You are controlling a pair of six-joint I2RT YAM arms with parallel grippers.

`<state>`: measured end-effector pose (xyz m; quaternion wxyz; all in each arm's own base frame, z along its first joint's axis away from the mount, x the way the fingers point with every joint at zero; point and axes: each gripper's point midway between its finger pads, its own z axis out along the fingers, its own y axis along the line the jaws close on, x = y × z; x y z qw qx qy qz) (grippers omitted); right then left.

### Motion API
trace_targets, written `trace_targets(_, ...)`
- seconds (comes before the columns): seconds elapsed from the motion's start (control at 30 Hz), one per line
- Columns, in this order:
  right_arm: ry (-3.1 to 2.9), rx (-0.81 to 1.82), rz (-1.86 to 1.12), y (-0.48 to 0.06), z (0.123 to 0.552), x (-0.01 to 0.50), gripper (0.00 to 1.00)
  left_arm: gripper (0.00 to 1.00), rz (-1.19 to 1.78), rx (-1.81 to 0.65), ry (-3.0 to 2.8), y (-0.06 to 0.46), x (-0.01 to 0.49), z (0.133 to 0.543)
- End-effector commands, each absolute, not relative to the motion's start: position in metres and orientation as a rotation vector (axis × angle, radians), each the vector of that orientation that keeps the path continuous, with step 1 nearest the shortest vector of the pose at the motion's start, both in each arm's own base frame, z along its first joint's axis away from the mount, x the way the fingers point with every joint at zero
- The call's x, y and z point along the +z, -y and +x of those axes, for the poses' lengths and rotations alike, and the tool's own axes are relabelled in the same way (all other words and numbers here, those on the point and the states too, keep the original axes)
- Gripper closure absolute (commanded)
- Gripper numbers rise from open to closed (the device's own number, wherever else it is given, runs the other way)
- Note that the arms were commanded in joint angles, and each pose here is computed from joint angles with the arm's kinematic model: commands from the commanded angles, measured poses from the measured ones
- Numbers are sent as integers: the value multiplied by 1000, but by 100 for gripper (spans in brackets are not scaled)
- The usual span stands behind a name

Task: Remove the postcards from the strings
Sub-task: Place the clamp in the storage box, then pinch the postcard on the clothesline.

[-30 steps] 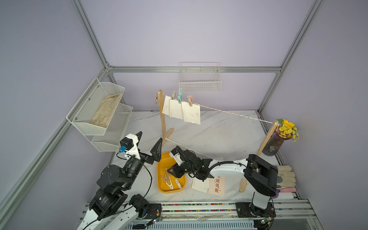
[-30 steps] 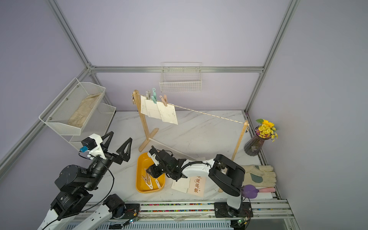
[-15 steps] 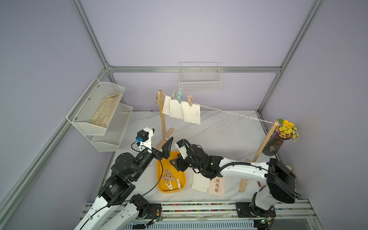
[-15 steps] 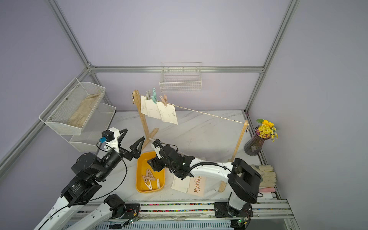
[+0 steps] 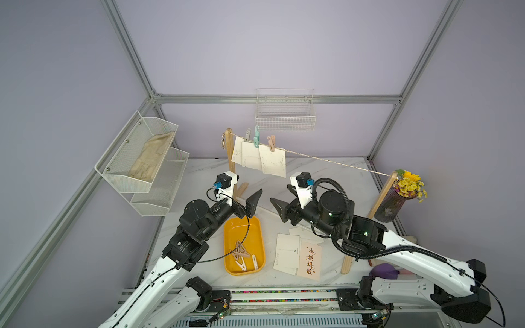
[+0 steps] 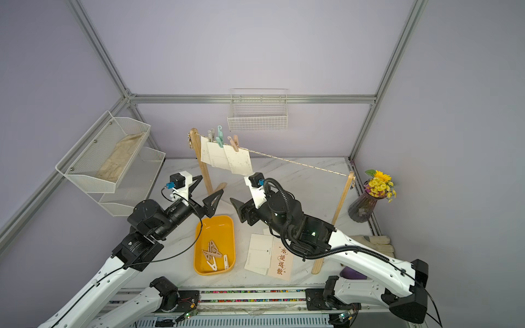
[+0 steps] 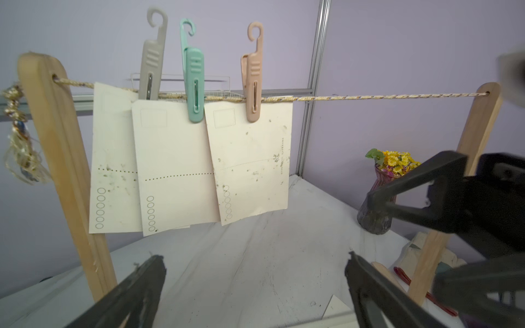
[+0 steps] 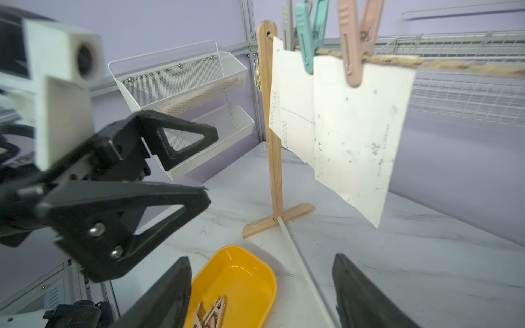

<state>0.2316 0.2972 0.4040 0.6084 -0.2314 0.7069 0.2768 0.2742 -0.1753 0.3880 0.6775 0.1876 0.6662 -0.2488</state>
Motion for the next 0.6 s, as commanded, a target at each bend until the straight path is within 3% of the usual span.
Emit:
trace_targets(0.0, -1587, 593, -503, -274, 229, 428, 23, 0, 415, -682, -1365, 178, 426, 274)
trace_targets(0.13, -1559, 641, -524, -279, 223, 455, 24, 0, 425, -765, -1362, 184, 423, 288)
trace_targets(0.33, -1577, 795, -549, -307, 228, 497, 28, 8, 518, -821, -1351, 201, 417, 306)
trace_targets(0.57, -1597, 914, -580, -314, 270, 523, 30, 17, 544, -814, -1332, 203, 422, 320)
